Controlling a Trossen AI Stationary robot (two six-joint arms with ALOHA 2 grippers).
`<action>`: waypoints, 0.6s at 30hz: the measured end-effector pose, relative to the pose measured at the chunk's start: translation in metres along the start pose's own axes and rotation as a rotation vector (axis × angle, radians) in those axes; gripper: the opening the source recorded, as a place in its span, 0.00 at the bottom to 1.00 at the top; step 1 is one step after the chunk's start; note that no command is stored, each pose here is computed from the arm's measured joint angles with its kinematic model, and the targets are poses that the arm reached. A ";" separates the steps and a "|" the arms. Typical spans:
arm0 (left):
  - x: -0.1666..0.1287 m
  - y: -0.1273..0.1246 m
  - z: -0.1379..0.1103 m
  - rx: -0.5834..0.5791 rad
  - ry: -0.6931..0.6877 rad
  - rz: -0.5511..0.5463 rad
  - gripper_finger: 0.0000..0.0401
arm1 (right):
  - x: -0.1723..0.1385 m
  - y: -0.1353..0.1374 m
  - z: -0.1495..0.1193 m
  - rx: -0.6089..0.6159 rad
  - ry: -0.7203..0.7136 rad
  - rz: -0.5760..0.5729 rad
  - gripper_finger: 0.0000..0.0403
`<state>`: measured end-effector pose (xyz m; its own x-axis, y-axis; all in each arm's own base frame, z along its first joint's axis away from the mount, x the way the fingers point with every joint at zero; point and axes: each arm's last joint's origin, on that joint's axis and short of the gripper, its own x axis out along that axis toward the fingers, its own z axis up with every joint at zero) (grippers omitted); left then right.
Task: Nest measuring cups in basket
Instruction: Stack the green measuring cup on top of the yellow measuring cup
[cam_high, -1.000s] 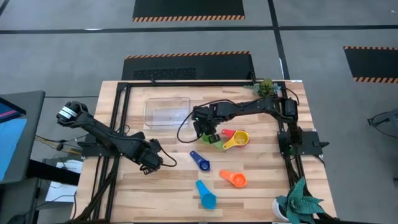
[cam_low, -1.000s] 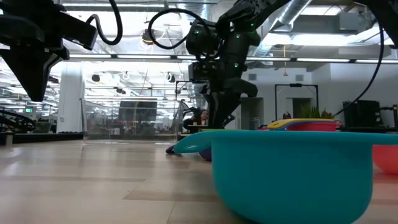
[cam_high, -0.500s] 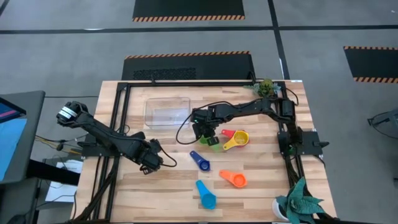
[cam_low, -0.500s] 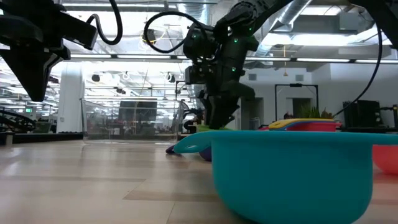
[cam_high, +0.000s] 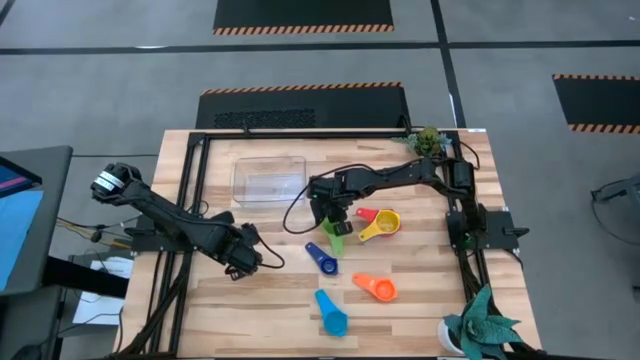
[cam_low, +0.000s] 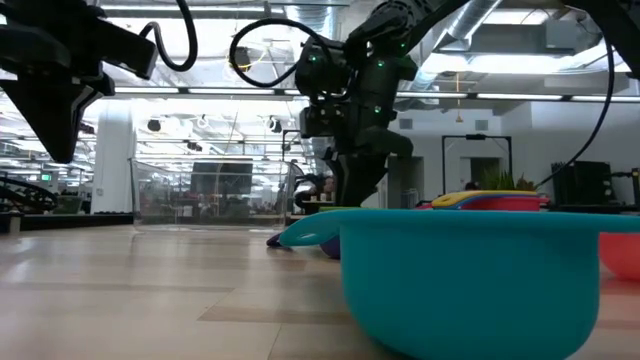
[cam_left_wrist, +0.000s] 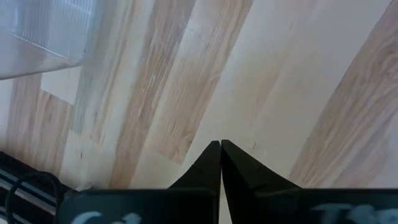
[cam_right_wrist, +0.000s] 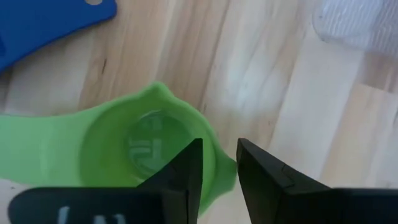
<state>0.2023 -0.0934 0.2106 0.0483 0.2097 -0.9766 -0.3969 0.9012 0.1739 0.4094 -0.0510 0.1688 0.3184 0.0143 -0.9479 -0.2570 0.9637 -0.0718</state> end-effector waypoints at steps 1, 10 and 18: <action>0.000 0.000 0.000 0.000 -0.005 0.004 0.00 | 0.000 0.001 0.000 -0.001 0.000 0.001 0.29; 0.000 0.000 0.001 0.010 -0.024 0.012 0.00 | 0.000 0.005 0.000 0.045 0.017 0.010 0.20; 0.000 0.000 0.001 0.036 -0.034 0.022 0.00 | 0.000 0.002 -0.002 0.158 0.026 0.007 0.12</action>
<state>0.2034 -0.0927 0.2108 0.0715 0.2415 -0.9678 -0.3647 0.9094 0.2000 0.4071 -0.0492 0.1680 0.2927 0.0163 -0.9561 -0.1117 0.9936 -0.0172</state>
